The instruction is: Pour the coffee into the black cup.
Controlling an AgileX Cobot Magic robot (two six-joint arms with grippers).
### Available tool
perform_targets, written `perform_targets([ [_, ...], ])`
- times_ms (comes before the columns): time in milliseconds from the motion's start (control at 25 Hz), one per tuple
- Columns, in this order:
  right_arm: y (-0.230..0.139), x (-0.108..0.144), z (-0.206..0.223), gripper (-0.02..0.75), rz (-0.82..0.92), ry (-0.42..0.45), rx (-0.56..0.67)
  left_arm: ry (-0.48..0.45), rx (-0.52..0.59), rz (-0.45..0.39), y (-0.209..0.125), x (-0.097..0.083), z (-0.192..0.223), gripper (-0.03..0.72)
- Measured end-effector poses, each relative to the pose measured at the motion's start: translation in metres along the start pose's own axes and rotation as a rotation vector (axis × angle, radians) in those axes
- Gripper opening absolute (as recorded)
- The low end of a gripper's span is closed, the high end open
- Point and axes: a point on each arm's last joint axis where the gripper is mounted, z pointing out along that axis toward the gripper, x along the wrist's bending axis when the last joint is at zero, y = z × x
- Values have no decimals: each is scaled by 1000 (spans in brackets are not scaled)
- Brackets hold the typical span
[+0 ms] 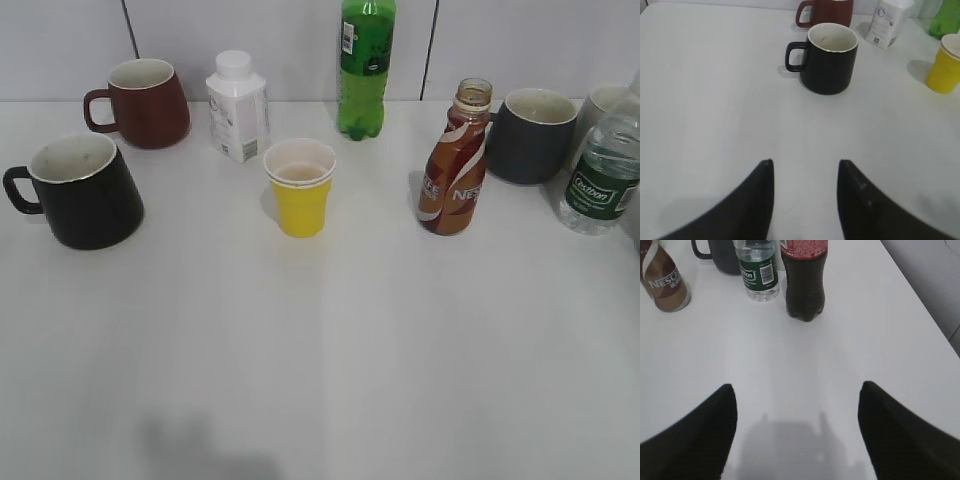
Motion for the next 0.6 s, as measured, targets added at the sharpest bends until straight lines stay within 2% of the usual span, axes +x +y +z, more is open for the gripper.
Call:
perform_targets([
  [600, 0, 0, 0, 588, 0, 0, 0, 12, 0, 7, 0, 1, 0, 326],
])
